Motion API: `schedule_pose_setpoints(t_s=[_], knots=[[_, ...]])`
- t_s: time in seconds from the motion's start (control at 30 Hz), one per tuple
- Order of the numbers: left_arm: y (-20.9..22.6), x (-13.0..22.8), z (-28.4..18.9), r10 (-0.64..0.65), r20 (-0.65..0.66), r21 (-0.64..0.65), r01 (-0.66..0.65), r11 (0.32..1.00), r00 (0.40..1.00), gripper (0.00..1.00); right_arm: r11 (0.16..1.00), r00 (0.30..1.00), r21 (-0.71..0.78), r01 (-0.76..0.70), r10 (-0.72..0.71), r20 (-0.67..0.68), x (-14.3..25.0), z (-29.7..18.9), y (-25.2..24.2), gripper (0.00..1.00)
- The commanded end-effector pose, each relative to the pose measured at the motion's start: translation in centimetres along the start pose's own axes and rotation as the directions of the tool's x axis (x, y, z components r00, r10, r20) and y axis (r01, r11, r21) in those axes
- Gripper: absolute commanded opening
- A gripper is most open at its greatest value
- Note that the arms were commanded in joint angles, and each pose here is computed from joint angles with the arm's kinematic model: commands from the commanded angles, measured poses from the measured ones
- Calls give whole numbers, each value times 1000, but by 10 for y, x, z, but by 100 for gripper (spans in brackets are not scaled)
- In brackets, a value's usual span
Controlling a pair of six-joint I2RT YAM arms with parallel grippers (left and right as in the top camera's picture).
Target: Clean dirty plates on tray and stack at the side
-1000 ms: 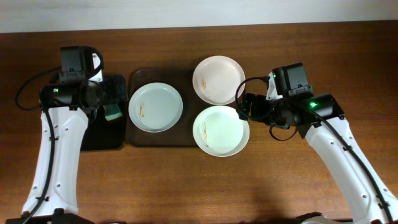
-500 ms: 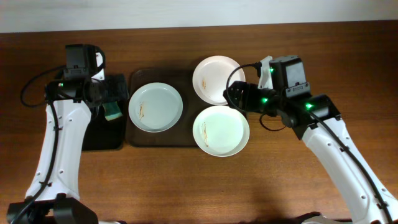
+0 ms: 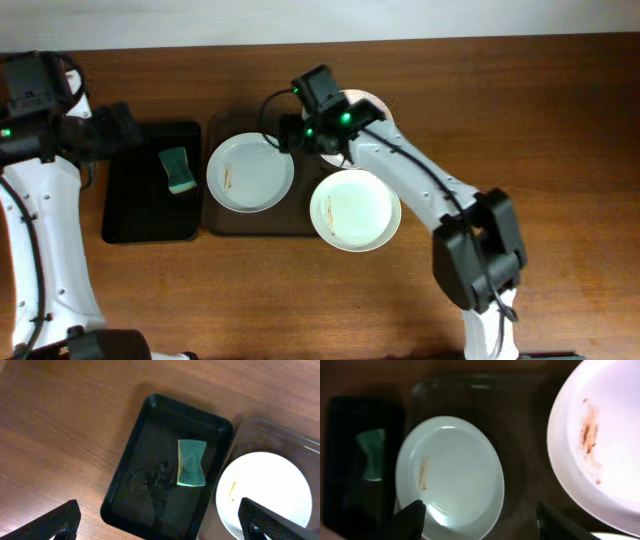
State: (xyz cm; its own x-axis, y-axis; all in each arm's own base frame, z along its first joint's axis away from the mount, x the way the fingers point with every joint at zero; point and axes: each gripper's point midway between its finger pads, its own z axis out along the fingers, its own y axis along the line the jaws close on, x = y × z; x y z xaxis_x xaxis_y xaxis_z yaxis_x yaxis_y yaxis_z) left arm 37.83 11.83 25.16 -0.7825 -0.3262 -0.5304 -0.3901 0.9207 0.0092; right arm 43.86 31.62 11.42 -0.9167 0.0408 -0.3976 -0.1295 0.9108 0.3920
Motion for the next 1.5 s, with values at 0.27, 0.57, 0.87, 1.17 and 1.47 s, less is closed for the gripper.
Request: schedule_pose_setpoints(t_s=[0.27,0.57,0.87,1.17,1.47], knots=[[-2,14,88,23,-174,16,-20,1000,985,99,986,989,118,-116,126,-80,40,83,-25,34],[-8,9,92,23,-150,41,-17,999,988,99,977,976,124,-171,185,-112,51,99,-30,21],[-35,32,106,28,-228,194,18,981,973,98,978,969,97,-187,200,-144,53,98,-29,4],[-59,62,180,35,-315,132,7,991,948,59,973,959,84,-215,226,-169,51,96,-36,4],[-71,74,215,54,-317,32,-47,998,947,37,972,957,94,-215,229,-177,54,95,-38,4]])
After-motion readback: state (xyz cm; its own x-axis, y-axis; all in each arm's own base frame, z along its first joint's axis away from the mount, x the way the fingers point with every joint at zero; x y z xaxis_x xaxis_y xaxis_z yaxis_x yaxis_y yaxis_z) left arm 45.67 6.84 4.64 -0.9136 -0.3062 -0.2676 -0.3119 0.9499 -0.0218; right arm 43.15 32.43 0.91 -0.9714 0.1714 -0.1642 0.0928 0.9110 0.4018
